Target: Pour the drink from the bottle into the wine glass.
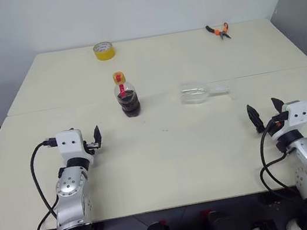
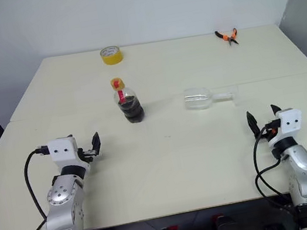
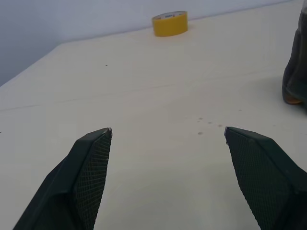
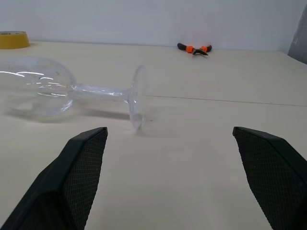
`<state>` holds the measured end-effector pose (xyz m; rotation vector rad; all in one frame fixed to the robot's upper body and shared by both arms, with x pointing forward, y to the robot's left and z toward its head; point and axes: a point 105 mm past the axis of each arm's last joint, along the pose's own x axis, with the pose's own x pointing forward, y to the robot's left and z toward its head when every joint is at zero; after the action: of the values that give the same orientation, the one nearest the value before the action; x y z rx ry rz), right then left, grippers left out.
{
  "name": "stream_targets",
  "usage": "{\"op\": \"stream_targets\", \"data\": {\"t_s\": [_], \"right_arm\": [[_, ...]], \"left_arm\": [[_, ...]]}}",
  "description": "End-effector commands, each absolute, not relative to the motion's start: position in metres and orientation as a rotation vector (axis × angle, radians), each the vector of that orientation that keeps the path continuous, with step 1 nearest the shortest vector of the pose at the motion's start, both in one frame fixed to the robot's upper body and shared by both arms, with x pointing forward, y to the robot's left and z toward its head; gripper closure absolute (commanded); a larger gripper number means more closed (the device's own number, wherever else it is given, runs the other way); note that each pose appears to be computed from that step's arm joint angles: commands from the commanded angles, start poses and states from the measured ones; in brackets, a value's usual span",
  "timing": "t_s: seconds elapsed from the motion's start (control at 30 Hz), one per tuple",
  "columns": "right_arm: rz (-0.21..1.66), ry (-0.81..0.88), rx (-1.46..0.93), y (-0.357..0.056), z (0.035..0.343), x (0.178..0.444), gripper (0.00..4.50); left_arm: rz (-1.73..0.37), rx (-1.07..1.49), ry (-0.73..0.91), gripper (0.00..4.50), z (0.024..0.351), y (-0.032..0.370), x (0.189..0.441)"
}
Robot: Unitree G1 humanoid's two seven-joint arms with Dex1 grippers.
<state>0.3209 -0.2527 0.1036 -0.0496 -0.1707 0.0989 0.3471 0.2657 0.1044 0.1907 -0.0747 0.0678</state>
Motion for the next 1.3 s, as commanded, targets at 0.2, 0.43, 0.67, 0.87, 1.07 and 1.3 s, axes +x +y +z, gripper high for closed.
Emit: {"op": "stream_targets", "data": {"t_s": [0.2, 0.43, 0.67, 0.87, 1.07, 1.3], "right_arm": [[0.154, -0.227, -0.067, -0.240, 0.124, 0.318, 0.00], [0.334, -0.213, -0.108, -0.208, 0.128, 0.305, 0.00], [0.528, -0.196, -0.063, -0.168, 0.137, 0.284, 0.00], [0.634, -0.191, -0.041, -0.143, 0.149, 0.279, 0.00], [0.786, -0.140, -0.061, -0.121, 0.151, 0.268, 0.00], [0.820, -0.113, -0.102, -0.119, 0.149, 0.267, 0.00]], "left_arm": [[0.078, 0.215, -0.117, 0.52, 0.115, 0.267, 0.347], [-0.020, 0.205, -0.063, 0.52, 0.106, 0.256, 0.345], [-0.032, 0.228, -0.091, 0.52, 0.111, 0.244, 0.346], [-0.170, 0.140, -0.088, 0.52, 0.110, 0.218, 0.350], [-0.270, 0.106, -0.114, 0.52, 0.119, 0.201, 0.360], [-0.321, 0.120, -0.099, 0.52, 0.117, 0.188, 0.372]]}}
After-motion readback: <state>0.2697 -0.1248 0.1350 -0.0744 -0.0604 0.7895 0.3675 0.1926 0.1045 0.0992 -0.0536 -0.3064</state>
